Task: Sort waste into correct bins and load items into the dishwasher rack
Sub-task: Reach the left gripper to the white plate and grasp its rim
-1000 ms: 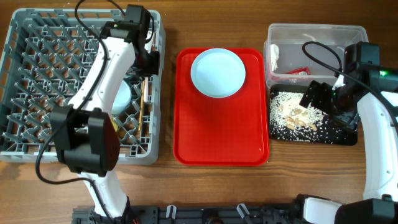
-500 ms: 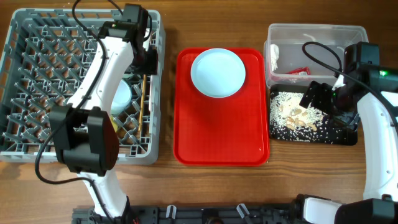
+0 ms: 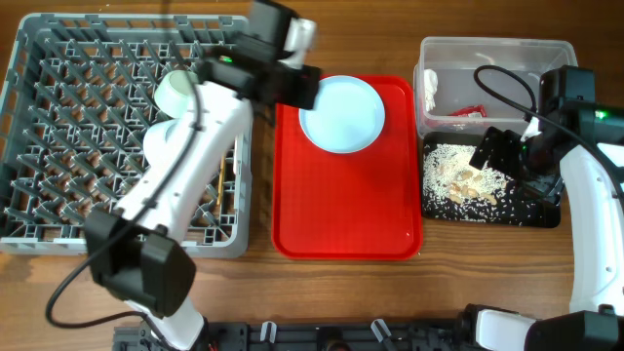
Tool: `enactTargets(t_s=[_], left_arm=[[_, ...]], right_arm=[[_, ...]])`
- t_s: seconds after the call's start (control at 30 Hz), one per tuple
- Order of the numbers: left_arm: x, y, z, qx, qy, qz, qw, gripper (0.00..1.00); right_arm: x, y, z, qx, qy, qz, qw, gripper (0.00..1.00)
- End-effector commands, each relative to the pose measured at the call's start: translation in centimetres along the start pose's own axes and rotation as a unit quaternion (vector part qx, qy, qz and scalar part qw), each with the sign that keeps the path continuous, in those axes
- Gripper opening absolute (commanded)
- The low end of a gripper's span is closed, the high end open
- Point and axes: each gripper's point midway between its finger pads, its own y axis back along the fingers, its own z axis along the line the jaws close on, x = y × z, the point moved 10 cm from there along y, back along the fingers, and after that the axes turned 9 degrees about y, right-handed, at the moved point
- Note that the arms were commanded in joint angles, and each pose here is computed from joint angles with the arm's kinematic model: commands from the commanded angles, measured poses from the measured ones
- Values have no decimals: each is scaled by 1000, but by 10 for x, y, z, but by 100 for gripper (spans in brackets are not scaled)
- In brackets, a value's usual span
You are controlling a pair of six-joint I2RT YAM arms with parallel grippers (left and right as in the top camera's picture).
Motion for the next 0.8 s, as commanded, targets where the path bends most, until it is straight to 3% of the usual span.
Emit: enactTargets(t_s=[0.0, 0.4, 0.67, 0.77], left_arm=[[16, -37, -36, 15, -38, 31, 999, 66], [72, -146, -76, -26, -109, 107, 988, 70], [99, -174, -73, -44, -117, 163, 979, 71], [107, -177, -69, -54, -116, 185, 974, 53]], right_arm=[[2, 3, -1, -5, 3, -4, 1000, 100], [2, 3, -1, -5, 3, -4, 1000, 100], [1, 3, -1, -5, 3, -4, 1000, 100], [2, 3, -1, -5, 4, -4, 1000, 100]])
